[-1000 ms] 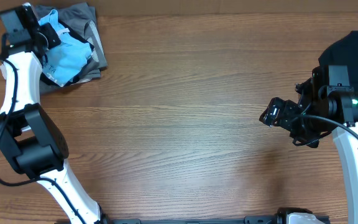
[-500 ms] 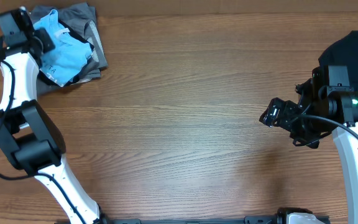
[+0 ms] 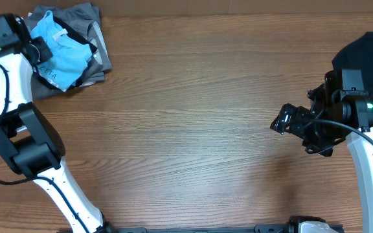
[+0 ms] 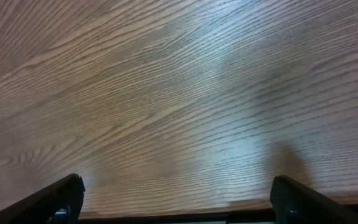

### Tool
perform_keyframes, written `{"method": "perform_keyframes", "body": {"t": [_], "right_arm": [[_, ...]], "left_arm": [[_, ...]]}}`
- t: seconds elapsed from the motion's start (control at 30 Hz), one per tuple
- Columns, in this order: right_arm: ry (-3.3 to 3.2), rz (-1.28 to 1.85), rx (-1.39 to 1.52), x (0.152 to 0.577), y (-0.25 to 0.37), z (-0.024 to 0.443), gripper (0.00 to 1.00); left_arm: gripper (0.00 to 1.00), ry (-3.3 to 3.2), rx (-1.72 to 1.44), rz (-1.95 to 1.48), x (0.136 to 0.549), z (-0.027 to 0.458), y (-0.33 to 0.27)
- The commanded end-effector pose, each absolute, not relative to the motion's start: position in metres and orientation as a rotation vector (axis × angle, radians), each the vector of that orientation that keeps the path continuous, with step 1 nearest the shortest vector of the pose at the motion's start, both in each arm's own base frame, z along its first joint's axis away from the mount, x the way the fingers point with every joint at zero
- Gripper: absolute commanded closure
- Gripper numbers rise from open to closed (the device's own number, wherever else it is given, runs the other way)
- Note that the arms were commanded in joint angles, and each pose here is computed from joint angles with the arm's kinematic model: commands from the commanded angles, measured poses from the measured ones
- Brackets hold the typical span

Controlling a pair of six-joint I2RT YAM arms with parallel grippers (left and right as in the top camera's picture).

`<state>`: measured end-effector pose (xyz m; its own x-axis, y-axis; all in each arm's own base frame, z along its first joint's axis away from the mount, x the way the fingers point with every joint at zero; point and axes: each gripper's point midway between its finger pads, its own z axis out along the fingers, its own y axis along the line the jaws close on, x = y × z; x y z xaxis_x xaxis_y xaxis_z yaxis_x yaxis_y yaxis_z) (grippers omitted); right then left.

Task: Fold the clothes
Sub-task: 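Lower the shirt onto the stack and adjust it with the left gripper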

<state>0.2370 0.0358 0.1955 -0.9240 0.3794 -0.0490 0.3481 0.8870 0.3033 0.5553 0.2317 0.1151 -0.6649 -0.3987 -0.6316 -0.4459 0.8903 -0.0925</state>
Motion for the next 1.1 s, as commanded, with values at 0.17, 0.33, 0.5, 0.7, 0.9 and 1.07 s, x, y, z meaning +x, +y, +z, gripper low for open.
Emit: {"method": "perform_keyframes", "body": {"t": [0.17, 0.33, 0.5, 0.7, 0.9, 1.07], "right_arm": [[2.945, 0.429, 0.564, 0.238, 0.034, 0.195, 0.0], [2.945, 0.428, 0.563, 0.238, 0.034, 0.195, 0.0], [2.945, 0.428, 0.562, 0.238, 0.034, 0.195, 0.0], [2.941, 0.41, 0.557, 0.239, 0.032, 0.194, 0.0], [2.929, 0.401, 0.553, 0.242, 0.031, 0.194, 0.0], [2.922, 0.402, 0.55, 0.244, 0.031, 0.195, 0.0]], "left_arm": [[0.91, 2.323, -0.503, -0.111, 0.563, 0.216, 0.157], [0.96, 2.464, -0.531, -0.151, 0.547, 0.186, 0.122], [0.96, 2.54, -0.662, -0.018, 0.527, 0.162, 0.128], [0.96, 2.55, -0.742, 0.066, 0.516, 0.156, 0.145], [0.96, 2.551, -0.766, 0.06, 0.518, 0.148, 0.146], [0.96, 2.581, -0.787, 0.047, 0.526, 0.119, 0.146]]}}
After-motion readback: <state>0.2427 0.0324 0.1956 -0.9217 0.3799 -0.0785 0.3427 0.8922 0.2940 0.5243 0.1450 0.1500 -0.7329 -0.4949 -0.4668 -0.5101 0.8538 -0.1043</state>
